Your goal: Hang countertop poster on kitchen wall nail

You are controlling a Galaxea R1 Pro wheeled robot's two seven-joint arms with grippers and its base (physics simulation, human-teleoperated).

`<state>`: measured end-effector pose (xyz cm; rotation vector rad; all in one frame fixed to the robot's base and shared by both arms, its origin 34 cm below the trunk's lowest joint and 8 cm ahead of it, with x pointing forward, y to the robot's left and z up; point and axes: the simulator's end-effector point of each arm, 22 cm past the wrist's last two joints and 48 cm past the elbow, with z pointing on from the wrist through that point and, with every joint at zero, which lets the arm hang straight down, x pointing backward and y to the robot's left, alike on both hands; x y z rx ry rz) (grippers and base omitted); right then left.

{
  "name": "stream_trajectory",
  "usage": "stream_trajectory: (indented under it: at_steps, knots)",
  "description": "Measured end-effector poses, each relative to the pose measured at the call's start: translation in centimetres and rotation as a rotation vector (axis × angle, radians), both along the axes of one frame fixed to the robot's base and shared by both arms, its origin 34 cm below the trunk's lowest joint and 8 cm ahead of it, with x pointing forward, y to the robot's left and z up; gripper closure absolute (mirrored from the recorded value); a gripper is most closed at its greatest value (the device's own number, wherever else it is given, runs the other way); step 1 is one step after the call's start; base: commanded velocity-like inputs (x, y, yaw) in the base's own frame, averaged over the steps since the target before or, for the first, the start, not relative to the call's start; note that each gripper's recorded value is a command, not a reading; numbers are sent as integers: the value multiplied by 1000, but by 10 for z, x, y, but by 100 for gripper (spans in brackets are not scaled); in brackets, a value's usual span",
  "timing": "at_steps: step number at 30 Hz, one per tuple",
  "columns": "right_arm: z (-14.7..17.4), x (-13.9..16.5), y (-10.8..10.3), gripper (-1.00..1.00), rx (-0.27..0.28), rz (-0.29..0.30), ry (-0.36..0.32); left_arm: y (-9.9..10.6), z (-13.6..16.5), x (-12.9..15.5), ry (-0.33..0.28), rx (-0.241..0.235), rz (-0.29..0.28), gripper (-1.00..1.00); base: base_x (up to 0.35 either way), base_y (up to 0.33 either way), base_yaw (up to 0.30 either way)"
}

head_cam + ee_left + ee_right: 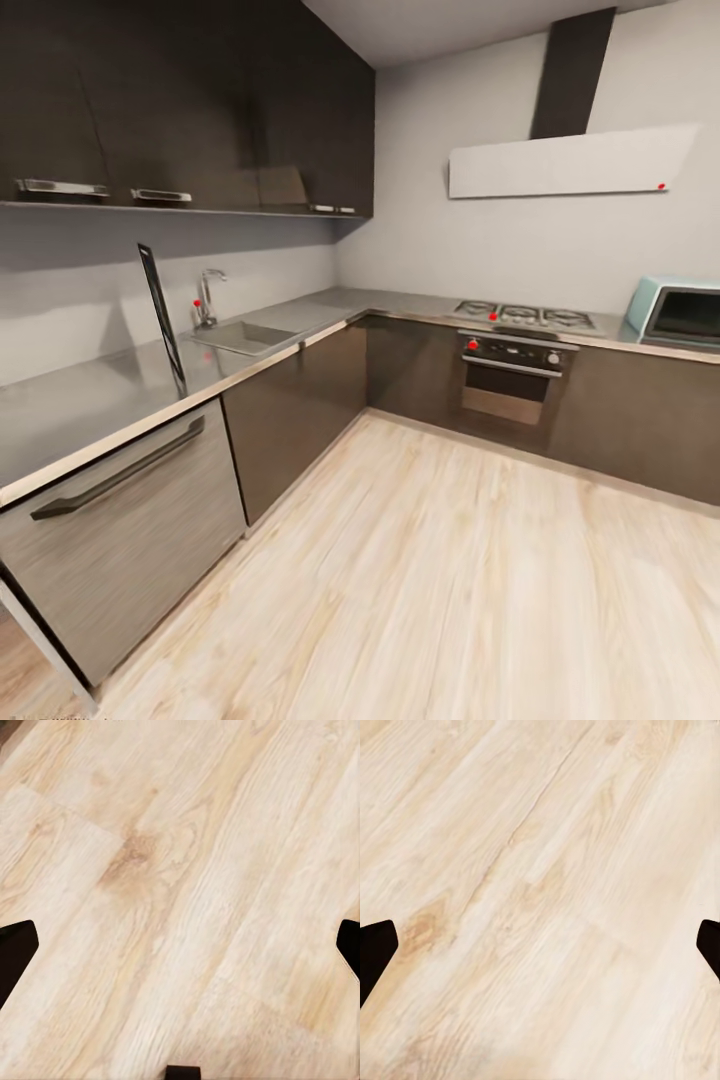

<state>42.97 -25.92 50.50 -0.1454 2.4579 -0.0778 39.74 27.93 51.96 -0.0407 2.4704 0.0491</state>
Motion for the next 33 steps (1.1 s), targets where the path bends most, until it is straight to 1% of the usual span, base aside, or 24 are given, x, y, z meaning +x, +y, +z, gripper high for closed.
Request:
stream_trajectory:
  at_steps: [4,8,17,22,27,33]
  knots:
    - [-1,-1,0,-100,0,0,2,0,0,0,2,0,0,-100,237,-197,275]
    - [-1,-1,0,-100,-1,-1,4,0,0,0,0,0,0,-100,101,-85,275]
    - [-2,-2,-1,-100,-2,-2,8,0,-1,-1,-1,0,0,-100,15,-24,271]
    - [-3,-3,0,-100,1,1,11,0,-1,-1,-1,0,0,-100,1,-227,130]
    - [-3,-3,0,-100,0,0,11,0,-1,-1,-1,0,0,-100,0,-241,222]
    - [-3,-3,0,-100,-1,-1,10,0,-1,-1,-2,0,0,-100,0,-68,278]
